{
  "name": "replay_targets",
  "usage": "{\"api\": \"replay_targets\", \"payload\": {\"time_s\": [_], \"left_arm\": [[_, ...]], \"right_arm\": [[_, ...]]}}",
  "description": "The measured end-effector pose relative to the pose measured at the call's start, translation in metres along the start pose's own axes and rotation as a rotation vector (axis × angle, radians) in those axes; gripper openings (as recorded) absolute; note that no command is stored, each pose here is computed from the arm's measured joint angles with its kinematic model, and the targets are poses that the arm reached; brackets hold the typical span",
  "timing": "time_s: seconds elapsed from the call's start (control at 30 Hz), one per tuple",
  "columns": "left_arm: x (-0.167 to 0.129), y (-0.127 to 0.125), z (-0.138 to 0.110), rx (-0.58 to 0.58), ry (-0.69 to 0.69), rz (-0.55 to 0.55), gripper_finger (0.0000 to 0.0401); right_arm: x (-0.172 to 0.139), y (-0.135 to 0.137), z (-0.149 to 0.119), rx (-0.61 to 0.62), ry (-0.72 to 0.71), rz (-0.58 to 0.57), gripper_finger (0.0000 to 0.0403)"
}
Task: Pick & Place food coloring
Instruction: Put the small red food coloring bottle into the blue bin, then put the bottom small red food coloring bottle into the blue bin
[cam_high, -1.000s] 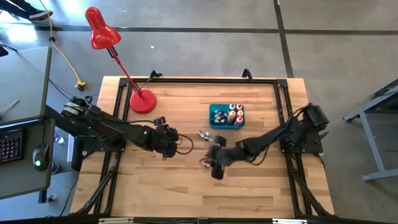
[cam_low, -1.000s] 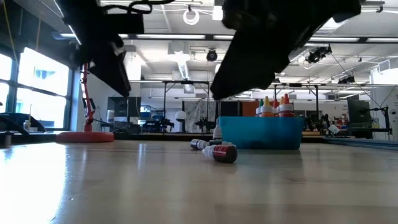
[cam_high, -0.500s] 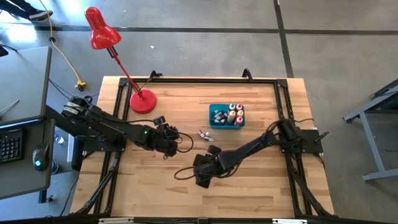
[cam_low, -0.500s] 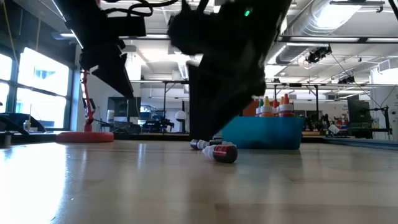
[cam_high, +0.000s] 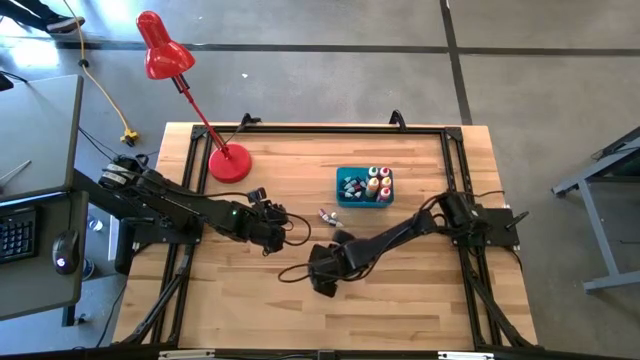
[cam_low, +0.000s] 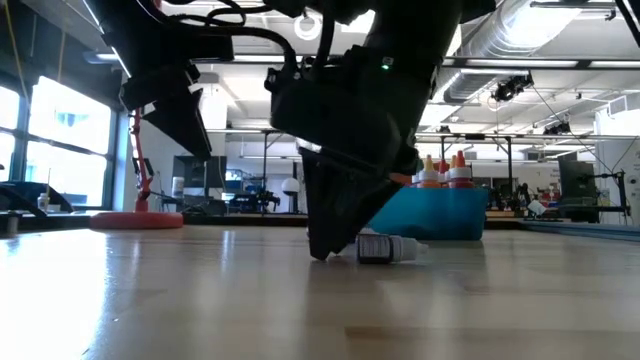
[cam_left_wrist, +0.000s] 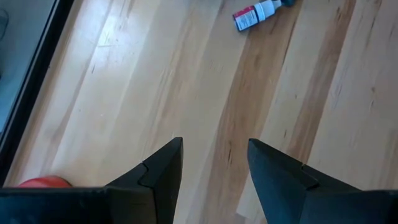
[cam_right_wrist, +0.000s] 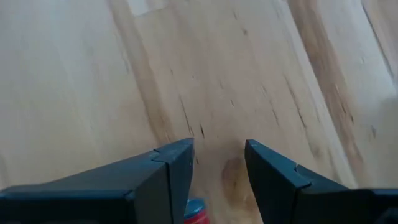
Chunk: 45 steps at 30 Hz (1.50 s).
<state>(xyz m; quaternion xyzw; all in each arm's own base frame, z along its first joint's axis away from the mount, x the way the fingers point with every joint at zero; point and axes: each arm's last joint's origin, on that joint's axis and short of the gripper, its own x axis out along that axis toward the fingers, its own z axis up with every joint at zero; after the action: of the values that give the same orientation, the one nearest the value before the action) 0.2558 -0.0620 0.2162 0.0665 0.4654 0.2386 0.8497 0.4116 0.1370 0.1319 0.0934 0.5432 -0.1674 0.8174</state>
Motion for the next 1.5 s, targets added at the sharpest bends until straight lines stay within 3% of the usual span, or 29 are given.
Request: {"api": "replay_targets", "payload": {"time_s": [0.13,0.27,0.47,0.67,0.9,1.13,1.37,1.5], "left_arm": [[0.0,0.0,0.0,0.0,0.0,0.0,0.0175],[0.0,0.0,0.0,0.0,0.002,-0.003,0.0175],[0.0,0.0,0.0,0.0,0.004,-0.006,0.0175],[0.0,0.0,0.0,0.0,0.004,-0.007,0.0175],[0.0,0.0,0.0,-0.004,0.002,-0.008,0.0175],[0.0,0.0,0.0,-0.003,0.003,-0.009,0.0175],[0.0,0.0,0.0,0.003,0.006,-0.008,0.0175],[0.0,0.0,0.0,0.017,0.005,-0.009,0.0175]], "right_arm": [[-0.024,-0.006,0.003,-0.119,0.007,0.025,0.0139],[-0.066,-0.011,0.01,-0.15,0.0,0.132,0.0139],[-0.095,0.001,-0.004,-0.384,-0.045,0.148,0.0139],[-0.072,0.012,-0.017,-0.452,0.017,0.121,0.0139],[-0.04,-0.004,-0.011,-0.441,0.117,0.059,0.0139],[-0.035,-0.016,0.0,-0.392,0.157,0.137,0.0139],[-0.022,-0.021,-0.018,-0.396,0.252,0.195,0.0139],[-0.015,-0.023,-0.023,-0.385,0.211,0.185,0.0139]]}}
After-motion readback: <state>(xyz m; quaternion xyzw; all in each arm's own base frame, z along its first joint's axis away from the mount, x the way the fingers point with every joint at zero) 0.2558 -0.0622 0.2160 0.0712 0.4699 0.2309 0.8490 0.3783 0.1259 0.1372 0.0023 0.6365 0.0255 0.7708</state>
